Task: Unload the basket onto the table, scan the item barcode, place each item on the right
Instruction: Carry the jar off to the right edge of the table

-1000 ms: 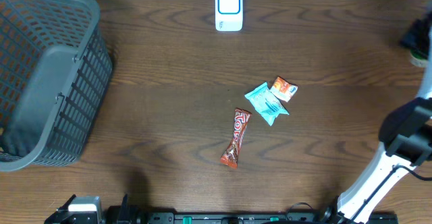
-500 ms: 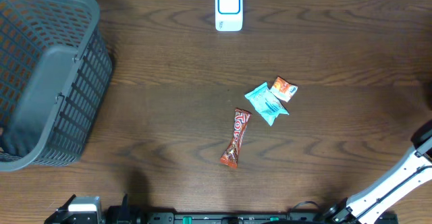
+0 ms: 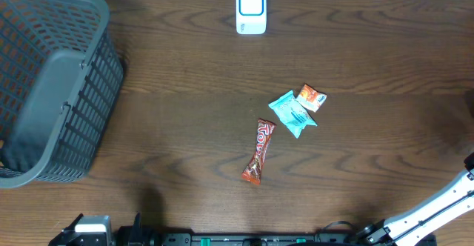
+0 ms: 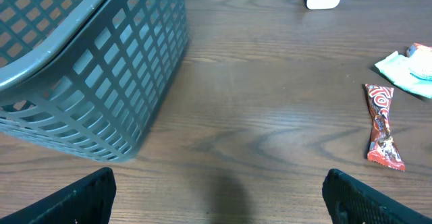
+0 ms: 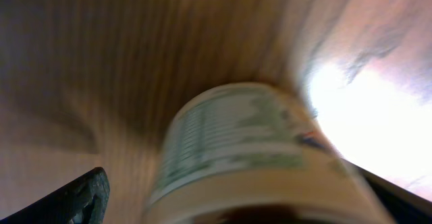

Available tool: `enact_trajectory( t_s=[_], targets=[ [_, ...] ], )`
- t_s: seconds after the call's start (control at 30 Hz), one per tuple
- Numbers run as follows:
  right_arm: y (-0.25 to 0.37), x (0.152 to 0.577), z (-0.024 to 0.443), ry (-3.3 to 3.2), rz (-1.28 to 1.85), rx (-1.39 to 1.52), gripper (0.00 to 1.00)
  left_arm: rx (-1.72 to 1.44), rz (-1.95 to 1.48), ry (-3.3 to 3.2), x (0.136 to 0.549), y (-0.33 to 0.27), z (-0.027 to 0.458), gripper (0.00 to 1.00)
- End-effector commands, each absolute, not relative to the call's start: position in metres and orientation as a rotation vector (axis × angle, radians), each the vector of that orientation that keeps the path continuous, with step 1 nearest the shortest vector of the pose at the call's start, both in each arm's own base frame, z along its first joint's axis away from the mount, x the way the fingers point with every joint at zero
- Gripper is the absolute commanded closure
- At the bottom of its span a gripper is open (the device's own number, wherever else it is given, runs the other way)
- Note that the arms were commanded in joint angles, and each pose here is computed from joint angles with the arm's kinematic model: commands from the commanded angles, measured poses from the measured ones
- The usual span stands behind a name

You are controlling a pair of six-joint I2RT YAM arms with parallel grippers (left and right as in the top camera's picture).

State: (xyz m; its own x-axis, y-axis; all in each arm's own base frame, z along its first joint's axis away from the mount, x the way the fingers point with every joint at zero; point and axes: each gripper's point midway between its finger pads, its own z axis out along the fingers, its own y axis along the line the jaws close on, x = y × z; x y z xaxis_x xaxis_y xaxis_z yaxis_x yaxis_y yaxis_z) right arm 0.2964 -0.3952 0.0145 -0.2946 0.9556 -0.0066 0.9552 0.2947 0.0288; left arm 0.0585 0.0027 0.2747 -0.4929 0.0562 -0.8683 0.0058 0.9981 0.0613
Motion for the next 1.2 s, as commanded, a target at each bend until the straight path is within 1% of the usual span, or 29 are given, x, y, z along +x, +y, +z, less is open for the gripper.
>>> enact_trajectory(
  t_s=[0.0, 0.17, 0.33, 0.4, 0.5, 0.57, 0.6, 0.7, 0.9, 1.07, 1.17],
  targets=[
    [-0.388, 0.321, 0.06, 2.461, 0.062, 1.733, 0.01, 0.044, 0.085, 2.08, 0.057, 0.005, 0.275, 0.02],
    [-0.38, 0.331, 0.124, 2.407, -0.053, 1.63, 0.01, 0.044, 0.085, 2.08, 0.057, 0.005, 0.275, 0.02],
    [-0.351, 0.342, 0.198, 2.327, -0.097, 1.516, 0.01, 0.044, 0.085, 2.08, 0.057, 0.005, 0.275, 0.02],
    [-0.338, 0.339, 0.227, 2.282, -0.143, 1.511, 0.01, 0.044, 0.085, 2.08, 0.057, 0.005, 0.275, 0.02],
    [-0.308, 0.339, 0.262, 2.253, -0.152, 1.468, 0.01, 0.044, 0.085, 2.08, 0.057, 0.005, 0.275, 0.02],
    [-0.27, 0.344, 0.281, 2.275, -0.084, 1.412, 0.01, 0.044, 0.085, 2.08, 0.057, 0.005, 0.275, 0.02],
    [-0.261, 0.346, 0.283, 2.288, -0.068, 1.392, 0.01, 0.044, 0.085, 2.08, 0.057, 0.005, 0.275, 0.02],
    [-0.203, 0.362, 0.287, 2.405, 0.029, 1.256, 0.01, 0.044, 0.085, 2.08, 0.057, 0.005, 0.275, 0.02],
    [-0.069, 0.389, 0.263, 2.75, 0.239, 0.804, 0.01, 0.044, 0.085, 2.08, 0.057, 0.005, 0.275, 0.02],
    [0.025, 0.385, 0.229, 2.984, 0.271, 0.511, 0.01, 0.044, 0.085, 2.08, 0.057, 0.005, 0.275, 0.02],
    [0.069, 0.381, 0.21, 3.054, 0.239, 0.335, 0.01, 0.044, 0.085, 2.08, 0.057, 0.005, 0.275, 0.02]
  ],
)
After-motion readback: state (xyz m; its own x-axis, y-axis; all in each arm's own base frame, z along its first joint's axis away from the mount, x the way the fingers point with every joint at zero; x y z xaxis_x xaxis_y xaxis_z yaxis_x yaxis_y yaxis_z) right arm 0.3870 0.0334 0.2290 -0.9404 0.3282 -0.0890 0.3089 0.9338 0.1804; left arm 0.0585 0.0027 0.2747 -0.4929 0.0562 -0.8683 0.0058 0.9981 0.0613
